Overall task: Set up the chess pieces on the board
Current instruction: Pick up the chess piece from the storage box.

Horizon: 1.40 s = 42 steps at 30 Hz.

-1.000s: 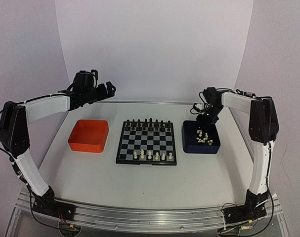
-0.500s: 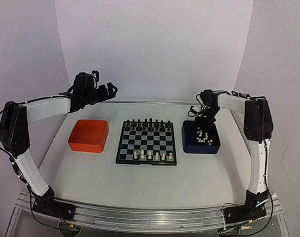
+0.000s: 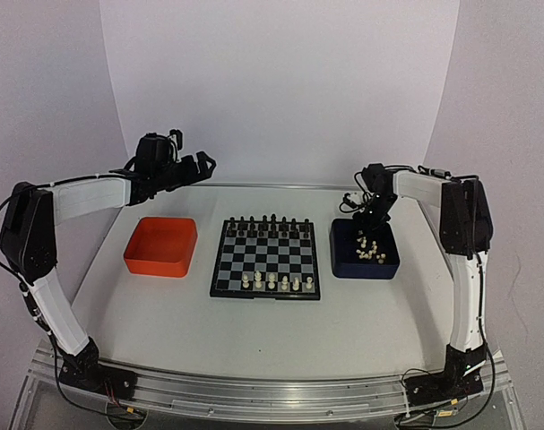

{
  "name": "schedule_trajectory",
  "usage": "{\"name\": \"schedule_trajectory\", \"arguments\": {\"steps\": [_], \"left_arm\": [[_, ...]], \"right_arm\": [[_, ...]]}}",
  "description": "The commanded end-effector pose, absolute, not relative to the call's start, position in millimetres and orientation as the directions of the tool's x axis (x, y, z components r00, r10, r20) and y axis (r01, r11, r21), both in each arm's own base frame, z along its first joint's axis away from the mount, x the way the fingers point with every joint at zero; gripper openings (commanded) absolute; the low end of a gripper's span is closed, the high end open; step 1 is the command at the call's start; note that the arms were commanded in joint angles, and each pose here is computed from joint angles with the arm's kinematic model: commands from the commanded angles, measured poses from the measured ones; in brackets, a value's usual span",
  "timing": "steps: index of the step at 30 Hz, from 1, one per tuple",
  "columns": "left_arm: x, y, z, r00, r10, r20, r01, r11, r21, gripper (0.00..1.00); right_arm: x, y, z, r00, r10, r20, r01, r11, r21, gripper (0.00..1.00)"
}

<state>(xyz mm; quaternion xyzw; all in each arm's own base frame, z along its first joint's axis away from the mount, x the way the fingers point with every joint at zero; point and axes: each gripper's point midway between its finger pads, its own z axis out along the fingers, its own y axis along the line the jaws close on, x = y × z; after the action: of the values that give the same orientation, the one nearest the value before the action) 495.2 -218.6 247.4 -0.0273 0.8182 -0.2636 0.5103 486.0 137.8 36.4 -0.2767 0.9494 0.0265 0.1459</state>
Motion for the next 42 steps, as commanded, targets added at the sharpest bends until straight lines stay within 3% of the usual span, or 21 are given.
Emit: {"name": "schedule_trajectory", "arguments": {"steps": [1, 14, 21, 42], "left_arm": [[500.1, -220.8, 254.2, -0.461, -0.324, -0.826, 0.247, 0.847, -0.470, 1.00], [499.6, -221.2, 252.0, -0.467, -0.328, -0.821, 0.244, 0.845, -0.476, 1.00], [499.8, -221.5, 249.9, -0.472, -0.330, -0.817, 0.242, 0.843, -0.480, 1.00], [492.4, -217.0, 246.4, -0.480, -0.341, -0.808, 0.224, 0.843, -0.488, 1.00]], "right_arm": [[496.9, 138.2, 37.9, -0.795, -0.524, -0.305, -0.537, 0.842, -0.049, 0.27], [499.8, 139.0, 33.2, -0.788, -0.537, -0.301, -0.549, 0.834, -0.052, 0.13], [499.8, 140.9, 35.2, -0.783, -0.540, -0.308, -0.555, 0.830, -0.045, 0.00], [497.3, 141.0, 76.3, -0.782, -0.496, -0.376, -0.519, 0.854, -0.048, 0.00]]}}
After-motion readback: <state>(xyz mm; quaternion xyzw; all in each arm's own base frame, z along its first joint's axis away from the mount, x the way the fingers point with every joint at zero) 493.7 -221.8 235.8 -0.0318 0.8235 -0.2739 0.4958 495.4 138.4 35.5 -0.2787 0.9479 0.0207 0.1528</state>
